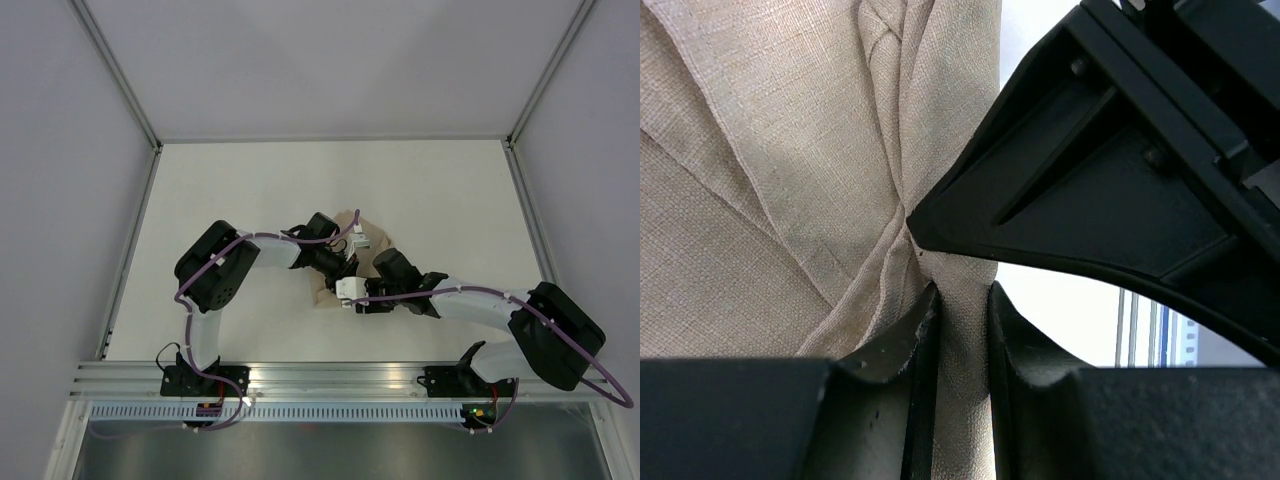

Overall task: Fold the napkin, place the utensils inside, and roll it up
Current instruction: Roll the napkin with the utensil

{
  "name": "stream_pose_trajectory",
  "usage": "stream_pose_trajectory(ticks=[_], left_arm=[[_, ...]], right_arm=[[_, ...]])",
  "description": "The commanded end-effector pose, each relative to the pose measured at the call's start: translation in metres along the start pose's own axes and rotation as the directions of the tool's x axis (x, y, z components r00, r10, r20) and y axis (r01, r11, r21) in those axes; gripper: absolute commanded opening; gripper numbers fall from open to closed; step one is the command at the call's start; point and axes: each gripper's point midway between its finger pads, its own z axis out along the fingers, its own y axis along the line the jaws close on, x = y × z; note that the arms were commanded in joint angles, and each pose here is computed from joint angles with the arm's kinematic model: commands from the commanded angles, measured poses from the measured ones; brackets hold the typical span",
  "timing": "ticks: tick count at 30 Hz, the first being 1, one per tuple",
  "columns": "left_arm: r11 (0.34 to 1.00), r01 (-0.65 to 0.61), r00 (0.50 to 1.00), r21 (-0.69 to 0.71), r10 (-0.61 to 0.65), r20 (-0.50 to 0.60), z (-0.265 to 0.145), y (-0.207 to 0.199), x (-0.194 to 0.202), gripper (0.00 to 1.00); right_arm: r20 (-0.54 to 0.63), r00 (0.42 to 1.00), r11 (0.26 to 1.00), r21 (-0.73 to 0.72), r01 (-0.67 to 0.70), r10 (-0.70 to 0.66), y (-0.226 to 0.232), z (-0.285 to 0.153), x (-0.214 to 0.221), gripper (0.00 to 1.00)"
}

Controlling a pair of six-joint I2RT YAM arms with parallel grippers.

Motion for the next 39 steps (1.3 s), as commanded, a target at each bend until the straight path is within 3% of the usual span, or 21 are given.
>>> stream_pose_trajectory(ticks=[1, 7, 11, 14, 21, 25, 30, 34, 39], left_arm=[[0.994, 0.106, 0.990, -0.020, -0.108, -0.093, 0.006, 0.007, 0.036, 0.02], [0.995, 0.101, 0.991, -0.026, -0.103, -0.089, 0.005, 0.007, 0.035, 0.06], [0.995, 0.074, 0.996, -0.064, -0.077, -0.043, 0.000, 0.007, 0.020, 0.34], [0.995, 0.053, 0.999, -0.085, -0.053, 0.004, -0.010, 0.004, 0.004, 0.44], [0.976, 0.016, 0.994, -0.218, 0.008, 0.108, -0.040, 0.015, -0.029, 0.47], [0.940, 0.056, 0.973, -0.337, 0.024, 0.230, -0.072, 0.030, -0.046, 0.48], [0.865, 0.120, 0.921, -0.486, 0.086, 0.381, -0.122, 0.038, -0.070, 0.49], [0.748, 0.183, 0.856, -0.638, 0.199, 0.478, -0.168, 0.034, -0.085, 0.51], [0.711, 0.180, 0.798, -0.680, 0.298, 0.523, -0.191, 0.013, -0.087, 0.52]], right_arm=[[-0.012, 1.000, 1.000, 0.008, 0.004, -0.004, -0.003, 0.003, 0.001, 0.44], [-0.037, 0.999, 1.000, -0.023, -0.007, 0.006, 0.002, 0.005, 0.006, 0.25], [-0.070, 0.997, 0.994, -0.107, -0.030, 0.022, 0.016, 0.004, 0.009, 0.16], [-0.075, 0.997, 0.990, -0.138, -0.041, 0.031, 0.018, 0.003, 0.007, 0.13], [-0.107, 0.991, 0.961, -0.254, -0.110, 0.086, 0.028, 0.000, 0.005, 0.08], [-0.110, 0.986, 0.939, -0.308, -0.153, 0.125, 0.030, 0.000, 0.005, 0.06], [-0.136, 0.976, 0.902, -0.377, -0.211, 0.171, 0.028, 0.000, 0.007, 0.06], [-0.172, 0.958, 0.852, -0.441, -0.282, 0.229, 0.025, 0.003, 0.013, 0.06], [-0.221, 0.936, 0.796, -0.493, -0.350, 0.275, 0.017, 0.008, 0.018, 0.05]])
